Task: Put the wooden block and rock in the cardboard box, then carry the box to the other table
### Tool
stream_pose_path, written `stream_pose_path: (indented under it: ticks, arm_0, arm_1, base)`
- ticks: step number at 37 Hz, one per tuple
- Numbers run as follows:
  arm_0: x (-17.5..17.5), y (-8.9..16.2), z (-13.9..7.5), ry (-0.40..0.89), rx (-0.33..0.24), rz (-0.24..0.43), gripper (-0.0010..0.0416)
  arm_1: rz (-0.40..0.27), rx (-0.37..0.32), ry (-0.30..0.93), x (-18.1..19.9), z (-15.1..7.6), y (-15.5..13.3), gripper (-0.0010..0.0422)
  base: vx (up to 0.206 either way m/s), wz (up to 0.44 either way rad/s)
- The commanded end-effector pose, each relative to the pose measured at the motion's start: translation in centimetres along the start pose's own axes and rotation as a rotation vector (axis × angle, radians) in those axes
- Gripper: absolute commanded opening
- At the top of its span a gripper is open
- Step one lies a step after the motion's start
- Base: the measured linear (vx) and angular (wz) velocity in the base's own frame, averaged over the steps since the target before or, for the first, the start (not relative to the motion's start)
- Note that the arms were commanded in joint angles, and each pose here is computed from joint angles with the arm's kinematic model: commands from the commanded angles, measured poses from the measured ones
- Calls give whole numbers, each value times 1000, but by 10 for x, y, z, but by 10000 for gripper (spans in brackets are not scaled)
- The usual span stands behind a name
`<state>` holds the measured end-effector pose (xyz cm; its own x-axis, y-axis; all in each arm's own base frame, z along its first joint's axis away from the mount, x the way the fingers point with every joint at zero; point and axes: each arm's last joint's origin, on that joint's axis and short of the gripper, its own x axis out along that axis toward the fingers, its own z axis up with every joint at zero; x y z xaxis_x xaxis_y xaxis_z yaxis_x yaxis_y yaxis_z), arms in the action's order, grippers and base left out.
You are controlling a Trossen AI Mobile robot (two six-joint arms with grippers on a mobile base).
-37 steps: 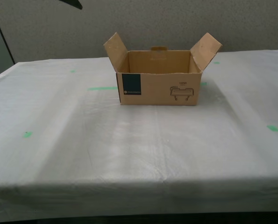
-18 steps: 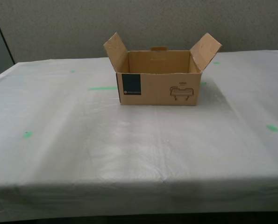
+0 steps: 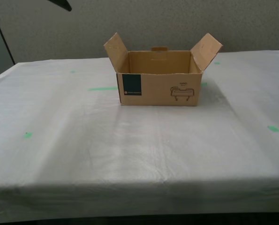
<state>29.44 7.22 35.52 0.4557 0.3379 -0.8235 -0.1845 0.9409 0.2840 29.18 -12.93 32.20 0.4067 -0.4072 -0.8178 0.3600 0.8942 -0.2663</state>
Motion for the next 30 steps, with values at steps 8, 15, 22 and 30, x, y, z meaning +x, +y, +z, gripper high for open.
stream_pose_path:
  ticks: [8, 15, 22, 30]
  arm_0:
    - [22, -10, -29, 35, 7, -8, 335]
    - [25, -13, -46, 55, 18, -12, 326]
    - [28, -15, -55, 39, 16, -7, 328]
    - [28, -15, -56, 39, 16, -7, 353]
  arm_1:
    - [64, -39, -102, 0, -29, 5, 398]
    - [59, -47, -122, -1, -47, 8, 398]
    - [59, -45, -111, 1, -53, 9, 398]
    - [58, -48, -115, 2, -53, 9, 398]
  base:
    - [0, 0]
    - [0, 0]
    - [0, 0]
    - [0, 0]
